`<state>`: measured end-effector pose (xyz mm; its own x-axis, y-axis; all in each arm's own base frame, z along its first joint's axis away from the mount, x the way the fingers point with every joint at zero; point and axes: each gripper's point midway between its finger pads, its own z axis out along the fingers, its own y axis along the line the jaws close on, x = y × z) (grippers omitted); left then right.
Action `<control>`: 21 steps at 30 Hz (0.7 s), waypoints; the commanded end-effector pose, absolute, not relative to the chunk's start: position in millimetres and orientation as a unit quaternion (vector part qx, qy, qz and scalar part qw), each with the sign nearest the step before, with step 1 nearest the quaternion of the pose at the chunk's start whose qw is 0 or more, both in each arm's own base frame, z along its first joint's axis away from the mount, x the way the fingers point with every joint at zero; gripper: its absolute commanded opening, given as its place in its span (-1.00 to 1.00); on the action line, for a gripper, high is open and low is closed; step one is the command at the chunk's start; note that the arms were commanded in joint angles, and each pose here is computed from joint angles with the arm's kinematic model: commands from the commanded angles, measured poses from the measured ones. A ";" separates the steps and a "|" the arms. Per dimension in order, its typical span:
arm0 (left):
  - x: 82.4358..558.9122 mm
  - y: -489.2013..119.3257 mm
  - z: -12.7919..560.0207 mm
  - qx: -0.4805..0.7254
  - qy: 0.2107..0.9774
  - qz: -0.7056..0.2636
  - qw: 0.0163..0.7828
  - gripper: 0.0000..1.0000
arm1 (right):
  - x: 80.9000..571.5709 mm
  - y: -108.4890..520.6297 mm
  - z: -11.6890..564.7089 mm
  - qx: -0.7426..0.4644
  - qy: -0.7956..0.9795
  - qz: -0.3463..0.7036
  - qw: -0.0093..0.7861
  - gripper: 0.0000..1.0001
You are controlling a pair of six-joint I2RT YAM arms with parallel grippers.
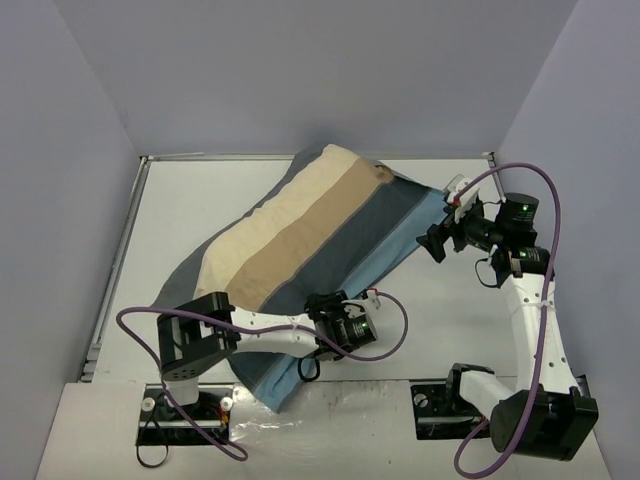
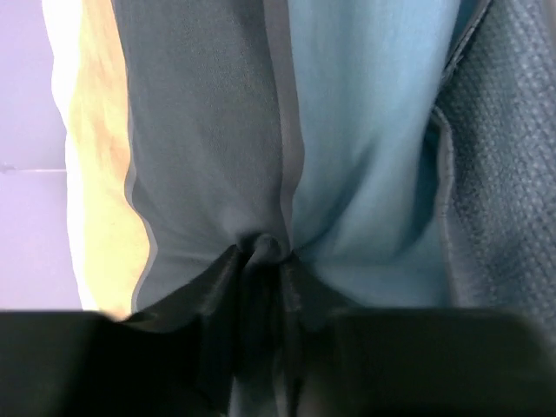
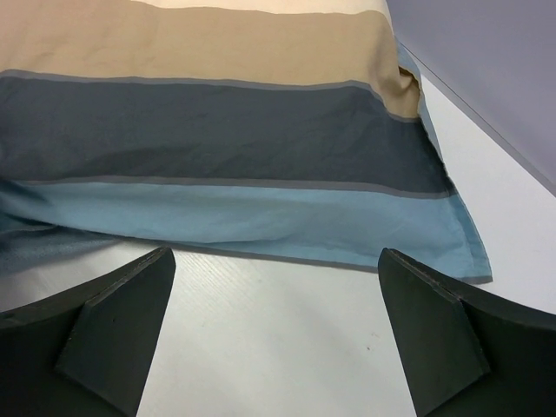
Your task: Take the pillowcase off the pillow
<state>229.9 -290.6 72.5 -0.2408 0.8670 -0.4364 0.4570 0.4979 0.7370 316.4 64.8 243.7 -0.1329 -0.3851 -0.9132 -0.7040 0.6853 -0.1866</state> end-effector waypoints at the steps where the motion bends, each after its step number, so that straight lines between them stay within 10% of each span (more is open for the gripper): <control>1: 241.8 -284.6 84.6 0.414 0.764 0.225 0.441 -0.66 | 319.5 58.0 244.0 -0.368 0.739 0.130 0.548 0.99; 3: 241.6 -283.0 101.6 0.402 0.771 0.204 0.450 -0.95 | 319.5 56.3 243.5 -0.394 0.727 0.112 0.551 0.96; 12: 222.2 -261.1 281.8 0.311 0.775 -0.100 0.540 -0.95 | 300.5 64.0 253.6 -0.614 0.585 0.035 0.528 1.00; 21: 225.7 -214.4 316.8 0.285 0.775 -0.134 0.548 -0.95 | 334.0 94.0 192.1 -0.699 0.527 -0.006 0.483 1.00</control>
